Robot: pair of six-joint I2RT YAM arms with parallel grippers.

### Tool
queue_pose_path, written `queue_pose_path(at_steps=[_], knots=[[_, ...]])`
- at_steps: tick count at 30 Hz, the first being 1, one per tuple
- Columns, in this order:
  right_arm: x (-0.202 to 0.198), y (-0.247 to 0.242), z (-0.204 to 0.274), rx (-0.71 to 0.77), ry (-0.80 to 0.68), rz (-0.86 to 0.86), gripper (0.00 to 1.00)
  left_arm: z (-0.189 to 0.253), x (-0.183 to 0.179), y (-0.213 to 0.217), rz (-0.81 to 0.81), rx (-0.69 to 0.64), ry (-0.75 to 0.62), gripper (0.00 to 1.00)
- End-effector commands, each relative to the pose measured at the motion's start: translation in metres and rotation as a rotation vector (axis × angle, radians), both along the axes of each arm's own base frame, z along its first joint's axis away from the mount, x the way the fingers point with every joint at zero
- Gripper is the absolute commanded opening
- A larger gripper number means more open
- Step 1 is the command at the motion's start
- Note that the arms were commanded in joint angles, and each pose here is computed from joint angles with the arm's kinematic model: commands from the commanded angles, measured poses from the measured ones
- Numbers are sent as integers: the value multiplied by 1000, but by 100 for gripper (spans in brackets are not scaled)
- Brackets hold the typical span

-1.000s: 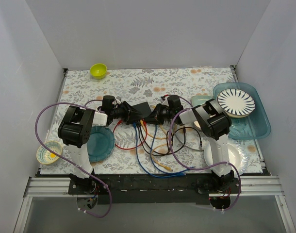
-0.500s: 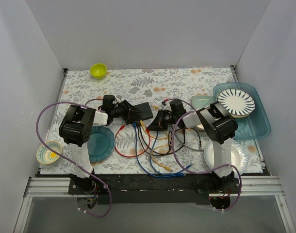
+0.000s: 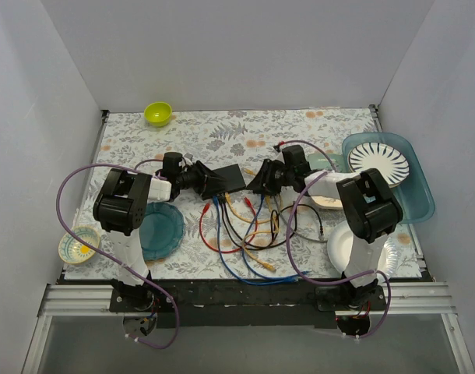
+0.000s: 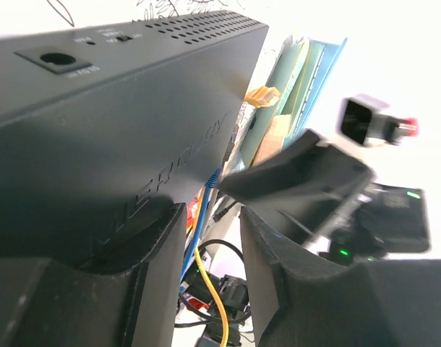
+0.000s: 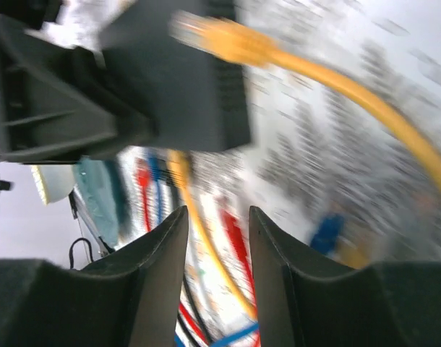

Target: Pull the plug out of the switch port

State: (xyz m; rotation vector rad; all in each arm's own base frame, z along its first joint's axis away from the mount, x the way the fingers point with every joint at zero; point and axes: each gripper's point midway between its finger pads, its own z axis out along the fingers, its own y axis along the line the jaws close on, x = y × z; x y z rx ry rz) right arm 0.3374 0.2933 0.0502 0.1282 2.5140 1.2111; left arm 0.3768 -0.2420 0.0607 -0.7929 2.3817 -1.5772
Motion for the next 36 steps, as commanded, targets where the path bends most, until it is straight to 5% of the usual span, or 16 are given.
queue_pose_path(at_steps=[1, 17, 36], knots=[[13, 44, 39, 67, -124, 104, 48, 1, -11, 4, 4, 7, 54, 36], [-5, 83, -11, 86, 34, 198, 44, 4, -7, 11, 32, 5, 54, 36], [32, 82, -14, 118, 113, -69, 38, -14, -2, 26, 49, 119, 75, 36]])
